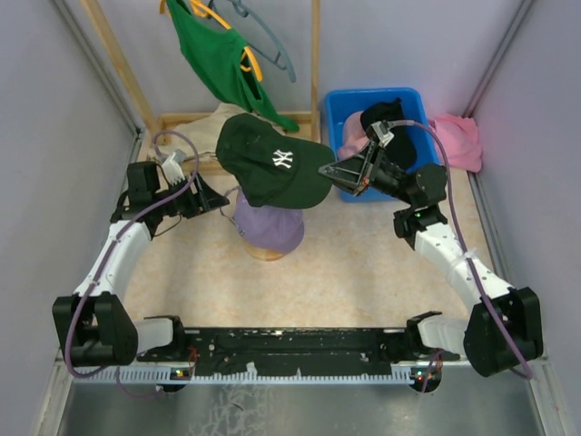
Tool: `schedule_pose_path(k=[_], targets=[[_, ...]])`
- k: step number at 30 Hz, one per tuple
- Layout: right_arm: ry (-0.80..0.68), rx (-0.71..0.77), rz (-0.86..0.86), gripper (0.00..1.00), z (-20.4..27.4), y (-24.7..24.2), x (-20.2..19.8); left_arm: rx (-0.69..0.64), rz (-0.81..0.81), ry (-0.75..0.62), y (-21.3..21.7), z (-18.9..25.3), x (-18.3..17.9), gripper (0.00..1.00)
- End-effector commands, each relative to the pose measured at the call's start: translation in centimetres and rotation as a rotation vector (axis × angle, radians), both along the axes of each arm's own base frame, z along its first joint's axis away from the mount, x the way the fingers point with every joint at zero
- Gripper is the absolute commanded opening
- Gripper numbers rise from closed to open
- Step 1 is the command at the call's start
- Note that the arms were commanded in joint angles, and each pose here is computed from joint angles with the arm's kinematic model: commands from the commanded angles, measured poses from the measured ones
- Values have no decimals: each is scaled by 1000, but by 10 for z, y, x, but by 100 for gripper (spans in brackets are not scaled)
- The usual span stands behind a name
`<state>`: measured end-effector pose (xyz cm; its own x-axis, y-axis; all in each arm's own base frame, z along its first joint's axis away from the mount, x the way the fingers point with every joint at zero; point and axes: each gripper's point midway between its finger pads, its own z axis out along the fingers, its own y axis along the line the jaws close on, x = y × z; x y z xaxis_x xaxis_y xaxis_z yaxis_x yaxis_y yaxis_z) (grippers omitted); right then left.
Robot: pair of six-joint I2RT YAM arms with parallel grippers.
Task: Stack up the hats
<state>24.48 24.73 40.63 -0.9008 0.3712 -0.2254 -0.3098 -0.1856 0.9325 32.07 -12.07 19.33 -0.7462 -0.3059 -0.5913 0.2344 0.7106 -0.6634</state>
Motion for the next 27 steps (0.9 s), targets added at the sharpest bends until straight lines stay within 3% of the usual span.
schedule_pose_path(k=[1,3,13,27], targets=[[-68,29,0,0,14,-3,-6,-5,-20,-32,-4,-1,5,67],[-63,28,0,0,12,-3,-6,3,-18,-31,-6,-3,6,62],[-43,18,44,0,2,11,-10,36,-13,41,-25,-31,14,17],[94,95,156,0,-50,28,0,66,24,88,-17,-53,0,14]])
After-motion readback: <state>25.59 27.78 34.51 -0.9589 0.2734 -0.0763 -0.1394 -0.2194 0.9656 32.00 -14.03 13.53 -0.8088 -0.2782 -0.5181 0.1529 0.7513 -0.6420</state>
